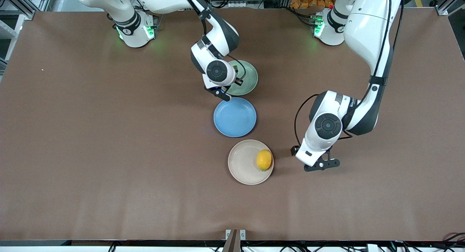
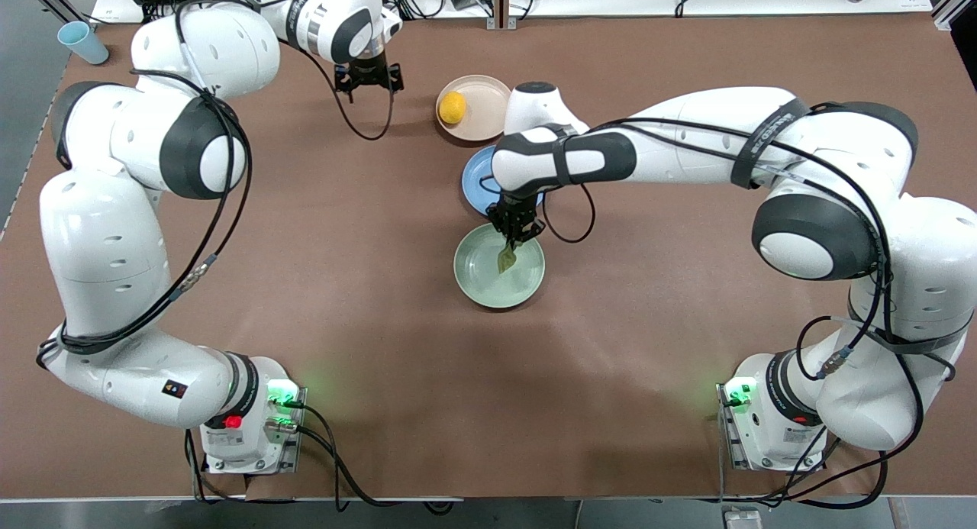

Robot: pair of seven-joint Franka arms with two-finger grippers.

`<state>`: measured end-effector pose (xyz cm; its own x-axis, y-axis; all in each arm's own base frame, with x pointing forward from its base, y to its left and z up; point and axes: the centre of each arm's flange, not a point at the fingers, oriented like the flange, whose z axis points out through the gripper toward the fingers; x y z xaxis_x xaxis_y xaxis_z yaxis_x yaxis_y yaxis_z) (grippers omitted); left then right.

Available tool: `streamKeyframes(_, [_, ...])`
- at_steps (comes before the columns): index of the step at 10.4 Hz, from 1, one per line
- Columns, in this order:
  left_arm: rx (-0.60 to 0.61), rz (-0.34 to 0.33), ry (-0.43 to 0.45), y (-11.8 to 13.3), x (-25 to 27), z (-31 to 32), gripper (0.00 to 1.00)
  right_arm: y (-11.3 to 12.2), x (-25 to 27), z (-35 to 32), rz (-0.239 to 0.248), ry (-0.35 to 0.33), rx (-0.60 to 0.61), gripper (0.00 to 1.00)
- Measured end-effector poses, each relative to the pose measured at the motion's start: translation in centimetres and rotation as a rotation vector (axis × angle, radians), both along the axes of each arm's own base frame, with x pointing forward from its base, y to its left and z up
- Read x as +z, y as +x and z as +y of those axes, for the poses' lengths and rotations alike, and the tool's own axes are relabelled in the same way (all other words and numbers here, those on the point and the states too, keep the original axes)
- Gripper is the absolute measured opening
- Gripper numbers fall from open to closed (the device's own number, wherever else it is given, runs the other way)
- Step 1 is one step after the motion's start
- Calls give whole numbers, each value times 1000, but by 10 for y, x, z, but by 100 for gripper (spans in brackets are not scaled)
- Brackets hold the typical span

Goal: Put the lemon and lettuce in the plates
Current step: 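Release the lemon on the cream plate while the right gripper lowers lettuce, then open the right gripper over the green plate, releasing the lettuce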

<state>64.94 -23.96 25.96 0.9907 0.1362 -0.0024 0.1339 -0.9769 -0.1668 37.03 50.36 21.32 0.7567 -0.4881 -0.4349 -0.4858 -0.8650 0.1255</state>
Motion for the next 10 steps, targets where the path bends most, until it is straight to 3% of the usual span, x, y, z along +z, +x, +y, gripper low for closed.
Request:
streamKeyframes(4, [114, 41, -2, -16, 13, 67, 100, -10, 6, 16, 4, 4, -36, 4])
streamKeyframes(9, [175, 9, -49, -45, 20, 106, 100, 0, 13, 20, -7, 9, -59, 68])
streamKeyframes(10, [175, 6, -53, -50, 21, 110, 100, 3, 17, 19, 1, 7, -57, 87])
